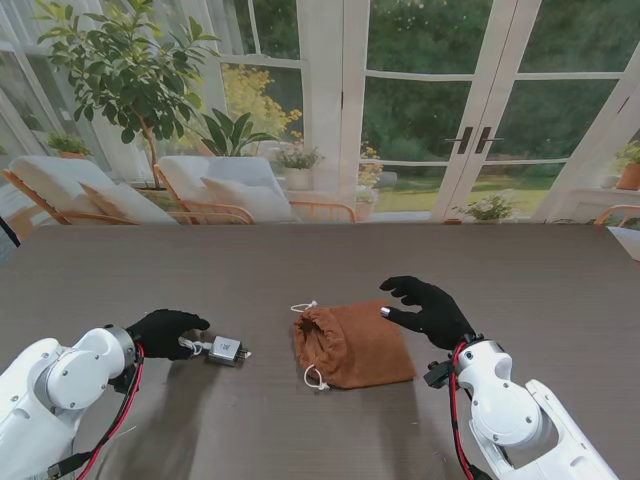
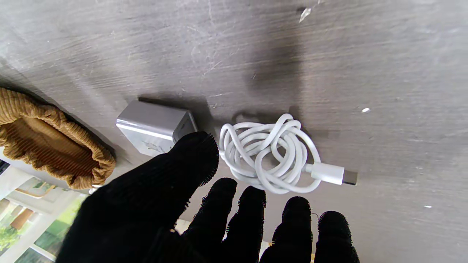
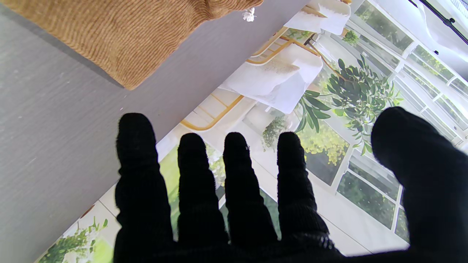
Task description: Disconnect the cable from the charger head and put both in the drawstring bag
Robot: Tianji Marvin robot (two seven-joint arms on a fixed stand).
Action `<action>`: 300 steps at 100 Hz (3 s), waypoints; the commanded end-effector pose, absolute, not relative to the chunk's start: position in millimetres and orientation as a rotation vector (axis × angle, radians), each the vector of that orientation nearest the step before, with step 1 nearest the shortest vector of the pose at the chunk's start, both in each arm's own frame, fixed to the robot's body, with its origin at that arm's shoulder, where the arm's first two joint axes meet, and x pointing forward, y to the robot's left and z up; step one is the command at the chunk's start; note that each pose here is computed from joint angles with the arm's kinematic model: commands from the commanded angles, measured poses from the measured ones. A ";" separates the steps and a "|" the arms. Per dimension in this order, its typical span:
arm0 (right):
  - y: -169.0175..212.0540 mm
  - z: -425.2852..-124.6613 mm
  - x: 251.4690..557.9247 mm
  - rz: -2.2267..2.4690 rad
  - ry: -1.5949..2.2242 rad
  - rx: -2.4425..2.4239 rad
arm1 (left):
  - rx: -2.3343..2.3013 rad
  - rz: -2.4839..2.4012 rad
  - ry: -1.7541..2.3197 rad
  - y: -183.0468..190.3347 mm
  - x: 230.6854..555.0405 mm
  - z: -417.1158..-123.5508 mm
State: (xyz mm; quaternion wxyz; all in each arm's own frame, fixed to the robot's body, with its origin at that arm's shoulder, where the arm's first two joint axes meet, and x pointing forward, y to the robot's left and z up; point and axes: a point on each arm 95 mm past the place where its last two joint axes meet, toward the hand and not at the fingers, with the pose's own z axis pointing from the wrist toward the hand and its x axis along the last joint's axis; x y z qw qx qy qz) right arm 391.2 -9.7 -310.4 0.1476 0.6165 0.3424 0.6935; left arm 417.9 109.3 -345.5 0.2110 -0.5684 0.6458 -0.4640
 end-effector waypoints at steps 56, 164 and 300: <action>-6.8 -314.5 389.1 1.997 0.990 1.800 | -1.609 -1.169 1.884 110.8 413.9 -371.1; -4.7 -317.2 388.3 1.998 0.981 1.813 | -1.618 -1.305 1.845 99.0 417.0 -397.5; 57.3 -284.5 386.6 1.996 1.190 1.560 | -1.730 -2.030 1.514 31.5 422.2 -311.0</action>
